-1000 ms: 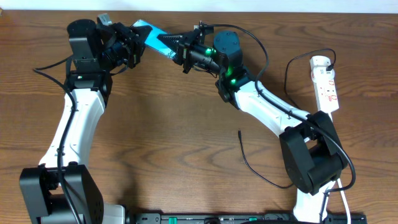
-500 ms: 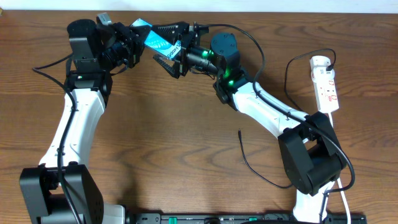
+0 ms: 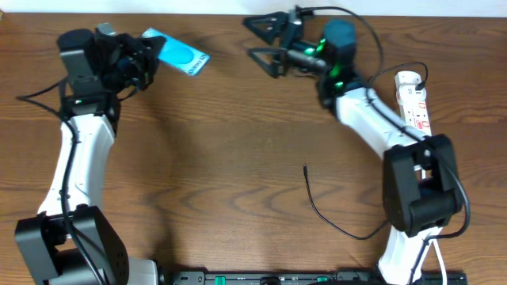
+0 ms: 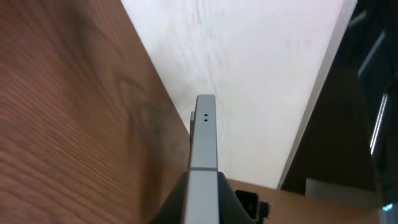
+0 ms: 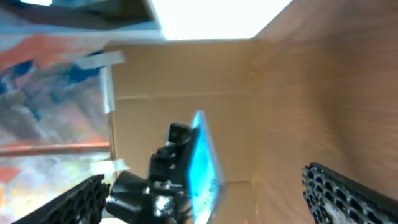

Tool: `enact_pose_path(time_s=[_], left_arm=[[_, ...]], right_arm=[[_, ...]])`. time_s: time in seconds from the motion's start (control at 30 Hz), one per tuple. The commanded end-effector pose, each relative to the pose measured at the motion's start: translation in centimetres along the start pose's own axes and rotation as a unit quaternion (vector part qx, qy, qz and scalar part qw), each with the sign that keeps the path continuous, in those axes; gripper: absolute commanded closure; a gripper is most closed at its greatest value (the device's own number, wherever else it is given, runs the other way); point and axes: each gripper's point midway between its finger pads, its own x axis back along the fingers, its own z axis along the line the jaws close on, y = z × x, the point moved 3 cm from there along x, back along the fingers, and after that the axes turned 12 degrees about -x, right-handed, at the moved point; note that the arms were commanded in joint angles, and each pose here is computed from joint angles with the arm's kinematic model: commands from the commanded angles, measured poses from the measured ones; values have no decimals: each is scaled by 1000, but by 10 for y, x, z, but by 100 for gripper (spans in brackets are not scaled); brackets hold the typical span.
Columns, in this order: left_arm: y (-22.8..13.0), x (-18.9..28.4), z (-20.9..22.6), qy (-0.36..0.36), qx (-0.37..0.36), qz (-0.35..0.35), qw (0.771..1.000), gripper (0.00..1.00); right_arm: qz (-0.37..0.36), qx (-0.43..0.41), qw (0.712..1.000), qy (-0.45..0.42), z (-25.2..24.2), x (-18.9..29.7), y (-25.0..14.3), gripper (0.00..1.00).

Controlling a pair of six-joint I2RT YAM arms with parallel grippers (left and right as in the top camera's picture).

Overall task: Plug charger to phone and switch on socket
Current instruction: 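Release the right gripper and move it down toward the black cable end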

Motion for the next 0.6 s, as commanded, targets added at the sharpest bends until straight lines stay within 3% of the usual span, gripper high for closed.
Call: enact_pose_path(time_s=[0.0, 0.23, 0.3, 0.4, 0.57], left_arm=[[7, 11, -2, -18, -5, 13, 1000, 93], [9, 17, -2, -30, -2, 27, 999, 93], [6, 18, -4, -35, -9, 35, 999, 93], [3, 18, -5, -41, -15, 45, 998, 93], [-5, 19, -6, -51, -26, 70, 996, 93]], right_arm=[[-14, 33, 998, -45, -17, 39, 33, 1], [-107, 3, 973, -205, -77, 111, 74, 1], [-135, 6, 945, -299, -91, 136, 71, 1], [-148, 18, 911, -385, -94, 157, 60, 1], [-167, 52, 830, -529, -86, 191, 31, 1]])
